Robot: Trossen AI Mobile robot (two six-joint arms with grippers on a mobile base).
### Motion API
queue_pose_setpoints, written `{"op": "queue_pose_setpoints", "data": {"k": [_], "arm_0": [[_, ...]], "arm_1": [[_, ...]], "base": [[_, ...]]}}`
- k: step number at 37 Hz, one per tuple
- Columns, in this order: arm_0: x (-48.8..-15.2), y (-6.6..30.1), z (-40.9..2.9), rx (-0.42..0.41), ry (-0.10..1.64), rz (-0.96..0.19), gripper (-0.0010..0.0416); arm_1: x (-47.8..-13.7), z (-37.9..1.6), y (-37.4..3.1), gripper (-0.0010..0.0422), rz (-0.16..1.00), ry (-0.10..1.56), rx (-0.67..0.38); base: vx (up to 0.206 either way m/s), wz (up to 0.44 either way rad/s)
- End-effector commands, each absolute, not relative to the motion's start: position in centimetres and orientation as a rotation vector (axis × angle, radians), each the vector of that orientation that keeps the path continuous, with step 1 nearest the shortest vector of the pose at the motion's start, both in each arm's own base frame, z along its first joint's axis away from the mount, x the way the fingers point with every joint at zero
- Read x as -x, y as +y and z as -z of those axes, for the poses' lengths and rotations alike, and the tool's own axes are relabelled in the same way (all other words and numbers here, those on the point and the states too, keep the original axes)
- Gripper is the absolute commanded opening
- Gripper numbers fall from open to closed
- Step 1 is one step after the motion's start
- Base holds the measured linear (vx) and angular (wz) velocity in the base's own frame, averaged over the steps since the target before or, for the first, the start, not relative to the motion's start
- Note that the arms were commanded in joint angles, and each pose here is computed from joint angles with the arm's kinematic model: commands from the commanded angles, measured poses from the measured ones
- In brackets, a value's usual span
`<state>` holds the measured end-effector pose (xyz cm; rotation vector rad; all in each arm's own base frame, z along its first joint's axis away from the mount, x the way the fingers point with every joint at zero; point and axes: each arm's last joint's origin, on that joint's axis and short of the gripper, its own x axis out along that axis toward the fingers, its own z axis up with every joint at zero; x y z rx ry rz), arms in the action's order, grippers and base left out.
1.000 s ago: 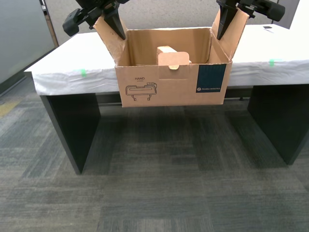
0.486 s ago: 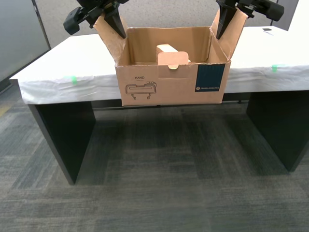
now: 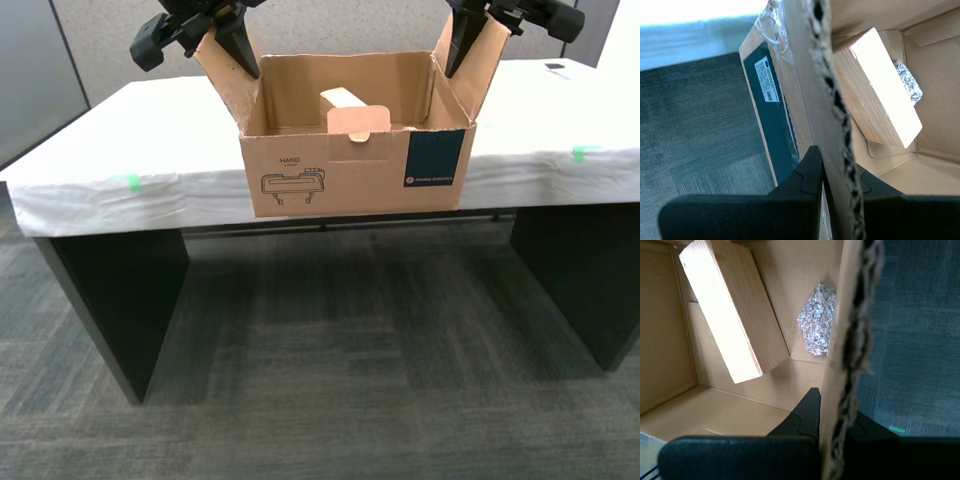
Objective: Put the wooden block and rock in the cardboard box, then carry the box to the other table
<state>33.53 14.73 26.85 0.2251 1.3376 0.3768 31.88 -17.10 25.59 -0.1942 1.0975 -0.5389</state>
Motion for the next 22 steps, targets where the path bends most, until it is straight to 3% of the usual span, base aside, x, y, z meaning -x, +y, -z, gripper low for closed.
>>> {"op": "queue_pose_setpoints", "data": {"k": [1,22], "arm_0": [[-33.58,14.94,-26.98,-0.239,1.327,-0.405,-0.0001],[-33.51,14.91,-26.95,-0.224,1.331,-0.414,0.0000]], "arm_1": [[-31.84,-25.71,-17.28,-0.0001,0.573,1.096,0.204],[-31.68,-25.61,-17.25,-0.0001,0.556,1.122,0.221]], "base": [[0.140,-0.005],[0.142,-0.003]]}}
